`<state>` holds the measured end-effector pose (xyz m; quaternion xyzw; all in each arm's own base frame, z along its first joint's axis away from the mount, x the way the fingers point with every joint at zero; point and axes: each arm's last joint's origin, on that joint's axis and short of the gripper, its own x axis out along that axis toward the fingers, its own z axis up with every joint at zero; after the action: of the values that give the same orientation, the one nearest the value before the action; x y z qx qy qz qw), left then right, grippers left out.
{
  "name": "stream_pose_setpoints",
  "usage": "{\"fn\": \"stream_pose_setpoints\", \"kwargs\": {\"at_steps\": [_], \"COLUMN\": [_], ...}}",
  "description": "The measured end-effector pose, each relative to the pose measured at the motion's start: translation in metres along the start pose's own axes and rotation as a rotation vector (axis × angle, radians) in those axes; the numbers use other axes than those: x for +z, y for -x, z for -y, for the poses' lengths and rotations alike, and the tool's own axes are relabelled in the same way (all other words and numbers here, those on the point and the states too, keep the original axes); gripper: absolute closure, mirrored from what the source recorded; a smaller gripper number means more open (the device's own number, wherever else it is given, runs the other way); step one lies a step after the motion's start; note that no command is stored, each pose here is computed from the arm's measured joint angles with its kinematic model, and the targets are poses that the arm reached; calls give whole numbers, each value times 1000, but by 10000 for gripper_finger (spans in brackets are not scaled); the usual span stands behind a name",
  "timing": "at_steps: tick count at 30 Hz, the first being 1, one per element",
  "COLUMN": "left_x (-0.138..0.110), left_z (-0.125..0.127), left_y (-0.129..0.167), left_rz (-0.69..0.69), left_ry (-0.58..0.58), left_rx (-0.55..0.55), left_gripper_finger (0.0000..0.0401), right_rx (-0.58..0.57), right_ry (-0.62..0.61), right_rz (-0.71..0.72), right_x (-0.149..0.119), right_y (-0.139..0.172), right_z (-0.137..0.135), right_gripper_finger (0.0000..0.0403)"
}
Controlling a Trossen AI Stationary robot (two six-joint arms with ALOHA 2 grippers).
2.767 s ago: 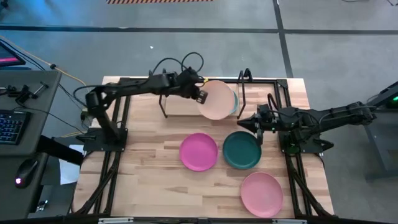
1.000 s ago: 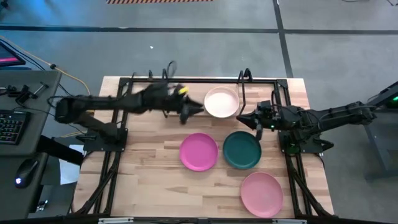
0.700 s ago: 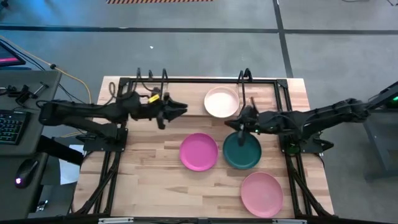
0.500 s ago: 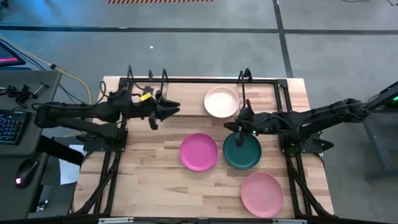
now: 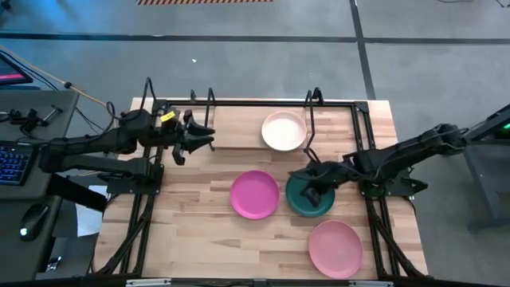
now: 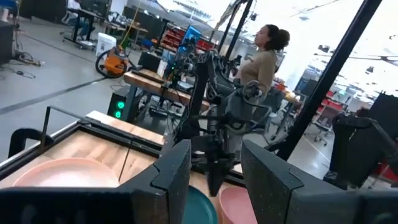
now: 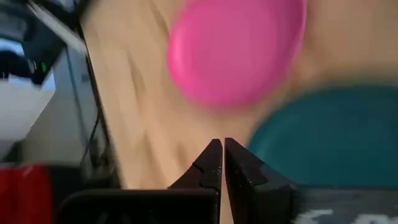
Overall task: Place and stack plates onto a shelf
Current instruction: Put the dark green plate on the shelf
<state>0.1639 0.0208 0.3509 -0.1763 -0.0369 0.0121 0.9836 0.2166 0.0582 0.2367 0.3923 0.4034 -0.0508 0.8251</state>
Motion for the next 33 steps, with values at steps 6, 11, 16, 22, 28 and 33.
{"fn": "stream_pose_setpoints", "kwargs": {"at_steps": [6,11,16,22,28,33], "left_x": [-1,-2,-2,-2,-2,-2], "left_z": [0,-1,-1,-2,-2,-2], "left_y": [2,1,1,1,0,0], "left_rz": [-20,-27,-16,-12,-12,-13], "left_ry": [1,4,4,19,55,56], "left_rx": [1,4,34,43,46,48], "left_gripper_finger": [271,271,271,271,271,271], "right_rx": [-139,-375,-437,-418,-482,-433], "right_ry": [-224,-288,-359,-471,-556,-605], "right_rz": [-299,-371,-356,-194,-132,-17], "right_x": [-28,-47,-63,-73,-82,-79], "right_y": [3,9,6,2,-1,-8], "right_z": [11,31,52,77,95,95], "right_gripper_finger": [402,387,319,237,222,222]}}
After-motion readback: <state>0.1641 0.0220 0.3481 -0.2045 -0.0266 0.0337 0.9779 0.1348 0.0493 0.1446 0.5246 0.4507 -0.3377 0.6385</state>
